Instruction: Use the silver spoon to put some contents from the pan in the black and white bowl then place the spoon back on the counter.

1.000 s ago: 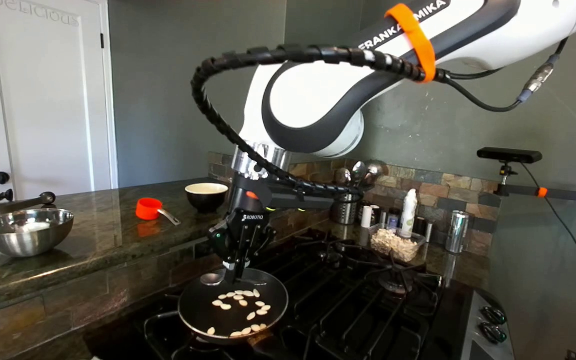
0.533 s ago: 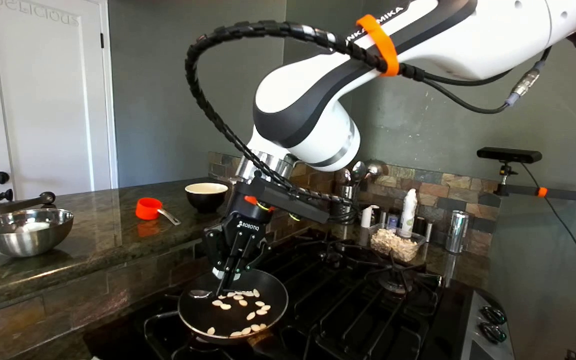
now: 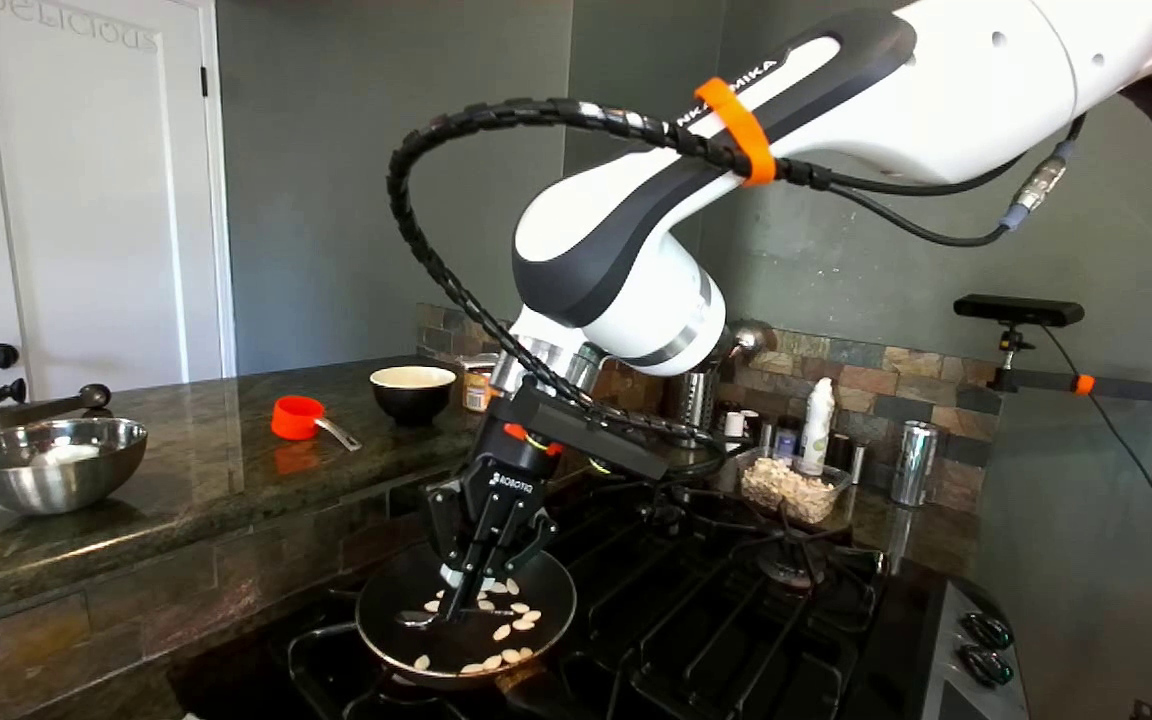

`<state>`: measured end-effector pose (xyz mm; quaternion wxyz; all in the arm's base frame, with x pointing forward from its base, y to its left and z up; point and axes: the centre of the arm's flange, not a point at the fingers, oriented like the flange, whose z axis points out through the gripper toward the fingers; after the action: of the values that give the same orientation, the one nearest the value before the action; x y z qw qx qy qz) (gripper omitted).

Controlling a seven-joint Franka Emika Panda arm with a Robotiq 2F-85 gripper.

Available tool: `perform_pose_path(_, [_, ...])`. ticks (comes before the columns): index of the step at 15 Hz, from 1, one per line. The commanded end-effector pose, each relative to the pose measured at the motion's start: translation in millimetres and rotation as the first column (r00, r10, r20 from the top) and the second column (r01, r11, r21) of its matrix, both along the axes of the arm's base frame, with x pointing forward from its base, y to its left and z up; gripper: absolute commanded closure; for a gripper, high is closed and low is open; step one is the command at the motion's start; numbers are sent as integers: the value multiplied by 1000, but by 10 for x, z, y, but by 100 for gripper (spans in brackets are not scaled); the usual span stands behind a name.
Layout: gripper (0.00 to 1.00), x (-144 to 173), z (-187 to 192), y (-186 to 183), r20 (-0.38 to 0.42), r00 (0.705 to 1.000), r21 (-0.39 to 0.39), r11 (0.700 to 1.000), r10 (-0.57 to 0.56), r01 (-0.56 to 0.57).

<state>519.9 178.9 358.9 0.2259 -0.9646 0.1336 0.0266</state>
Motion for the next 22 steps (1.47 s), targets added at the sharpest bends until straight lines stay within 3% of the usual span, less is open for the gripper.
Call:
perform_pose_path(1, [98, -118, -130, -92, 7, 1000, 25, 999, -26, 26])
perform_pose_path(12, [98, -253, -269, -354, 34, 995, 12, 996, -91, 91])
perform_pose_path(22, [98, -93, -266, -555, 46, 993, -10, 994, -107, 108])
